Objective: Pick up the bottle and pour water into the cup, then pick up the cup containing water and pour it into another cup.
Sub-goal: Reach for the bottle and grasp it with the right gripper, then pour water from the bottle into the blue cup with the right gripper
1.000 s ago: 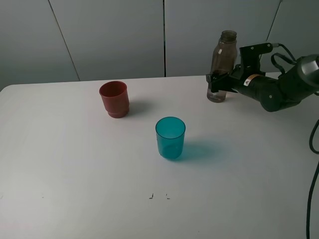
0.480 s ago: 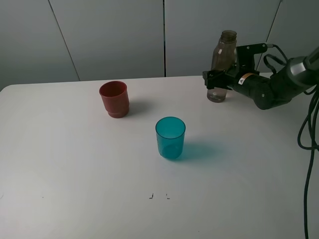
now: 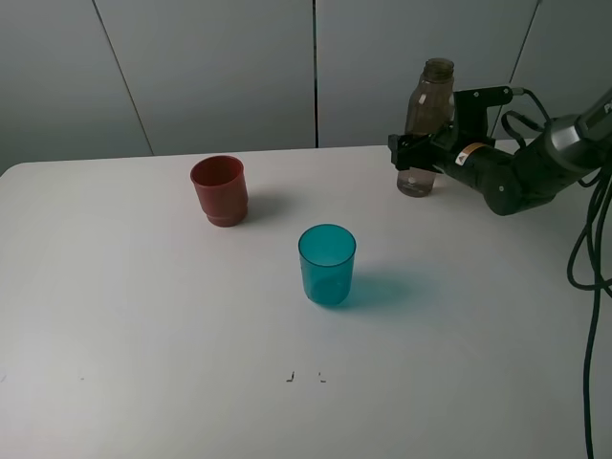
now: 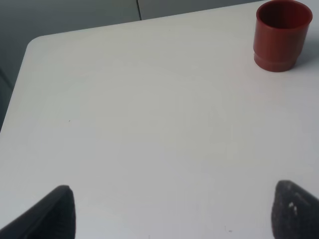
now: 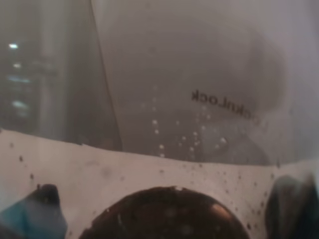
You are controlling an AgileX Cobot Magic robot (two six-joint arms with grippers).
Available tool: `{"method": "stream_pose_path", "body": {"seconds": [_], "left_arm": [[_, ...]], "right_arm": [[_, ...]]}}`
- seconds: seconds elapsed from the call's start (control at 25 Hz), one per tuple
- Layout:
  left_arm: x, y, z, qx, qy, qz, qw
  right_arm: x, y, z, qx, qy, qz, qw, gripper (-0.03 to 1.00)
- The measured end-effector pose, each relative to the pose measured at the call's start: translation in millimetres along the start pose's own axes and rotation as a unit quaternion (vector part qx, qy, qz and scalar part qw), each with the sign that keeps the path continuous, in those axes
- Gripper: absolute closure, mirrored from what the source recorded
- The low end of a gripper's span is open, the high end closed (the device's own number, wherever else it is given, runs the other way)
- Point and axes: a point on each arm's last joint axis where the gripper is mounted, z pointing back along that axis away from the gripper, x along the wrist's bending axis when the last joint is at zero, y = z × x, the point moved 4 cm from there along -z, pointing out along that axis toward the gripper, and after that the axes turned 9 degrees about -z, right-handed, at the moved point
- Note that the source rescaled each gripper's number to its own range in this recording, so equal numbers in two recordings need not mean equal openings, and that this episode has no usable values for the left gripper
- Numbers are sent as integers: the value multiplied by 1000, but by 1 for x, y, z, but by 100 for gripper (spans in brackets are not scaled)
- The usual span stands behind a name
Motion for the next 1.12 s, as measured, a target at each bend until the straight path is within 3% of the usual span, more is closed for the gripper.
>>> {"method": "stream_pose_path", "body": {"seconds": [0.04, 0.12, 0.68, 0.88, 1.12], "left_arm": [[0, 0, 0, 0, 0, 0, 1000], [0, 0, 0, 0, 0, 0, 1000], [0, 0, 0, 0, 0, 3, 1000], [0, 0, 0, 0, 0, 3, 1000], [0, 0, 0, 0, 0, 3, 1000]], "right_arm": [[0, 0, 0, 0, 0, 0, 1000, 36], [0, 0, 0, -1, 0, 0, 1000, 94], [4, -3, 2, 16, -9, 16, 1000, 96], [18, -19, 11, 39, -46, 73, 995, 96], [37, -48, 37, -1, -92, 162, 982, 96]]}}
